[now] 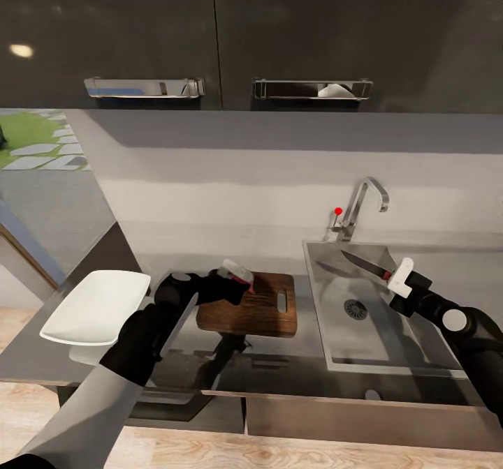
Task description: In the kitchen, take the Vidalia onion out of the sink, dice it on the chopping board with the paring knife, put the diced onion into the bowl on the countertop, then place both the paring knife and the chopping board into the sink.
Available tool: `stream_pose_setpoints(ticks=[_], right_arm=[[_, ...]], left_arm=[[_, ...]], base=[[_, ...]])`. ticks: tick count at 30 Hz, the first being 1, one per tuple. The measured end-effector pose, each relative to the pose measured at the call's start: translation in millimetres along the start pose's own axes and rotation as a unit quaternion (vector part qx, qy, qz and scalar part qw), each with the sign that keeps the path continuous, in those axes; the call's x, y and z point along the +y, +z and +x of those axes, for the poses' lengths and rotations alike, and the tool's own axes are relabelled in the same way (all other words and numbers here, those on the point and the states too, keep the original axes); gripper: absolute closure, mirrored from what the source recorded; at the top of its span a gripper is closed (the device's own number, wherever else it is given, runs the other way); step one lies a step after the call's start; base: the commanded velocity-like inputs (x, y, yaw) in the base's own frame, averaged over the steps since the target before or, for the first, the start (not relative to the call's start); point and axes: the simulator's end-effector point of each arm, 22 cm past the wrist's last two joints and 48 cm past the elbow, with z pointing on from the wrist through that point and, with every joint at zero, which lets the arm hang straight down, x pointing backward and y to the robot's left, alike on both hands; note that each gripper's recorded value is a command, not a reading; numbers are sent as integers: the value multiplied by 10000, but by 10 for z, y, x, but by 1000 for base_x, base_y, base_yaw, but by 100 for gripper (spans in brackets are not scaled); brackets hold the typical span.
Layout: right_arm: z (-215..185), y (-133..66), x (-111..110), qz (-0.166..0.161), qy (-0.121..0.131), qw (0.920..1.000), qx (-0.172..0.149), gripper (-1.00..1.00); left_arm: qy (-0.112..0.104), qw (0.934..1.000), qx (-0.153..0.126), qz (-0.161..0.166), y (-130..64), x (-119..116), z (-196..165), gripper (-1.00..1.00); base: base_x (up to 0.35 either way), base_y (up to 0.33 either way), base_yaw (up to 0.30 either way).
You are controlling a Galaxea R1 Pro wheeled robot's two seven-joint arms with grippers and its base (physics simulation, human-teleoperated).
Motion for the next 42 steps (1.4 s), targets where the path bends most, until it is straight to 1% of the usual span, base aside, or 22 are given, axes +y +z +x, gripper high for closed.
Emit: stream_pose_setpoints(ticks=[10,15,19,24,29,33,42], right_arm=[[2,0,-1,1,-2,10000,5,100],[3,1,0,1,-2,10000,5,100],[3,1,0,1,-2,10000,6,100],[5,1,1,-1,-1,10000,8,100],[6,2,2,-2,-1,10000,9,100],[5,1,1,-1,-1,10000,8,100],[6,1,1,-1,-1,10000,9,100]], left_arm=[[-3,10000,8,50,3,-11,14,100],[-63,9999,116,35,45,30,120,100],[-39,10000,45,31,87,57,144,100],[-115,9998,182,25,152,93,293,100],[-159,9995,259,27,185,107,375,100],[-122,9998,174,28,194,111,348,100],[-108,9998,145,27,196,112,337,100]], base=[[0,0,0],[0,0,0],[0,0,0],[0,0,0],[0,0,0],[0,0,0],[0,0,0]])
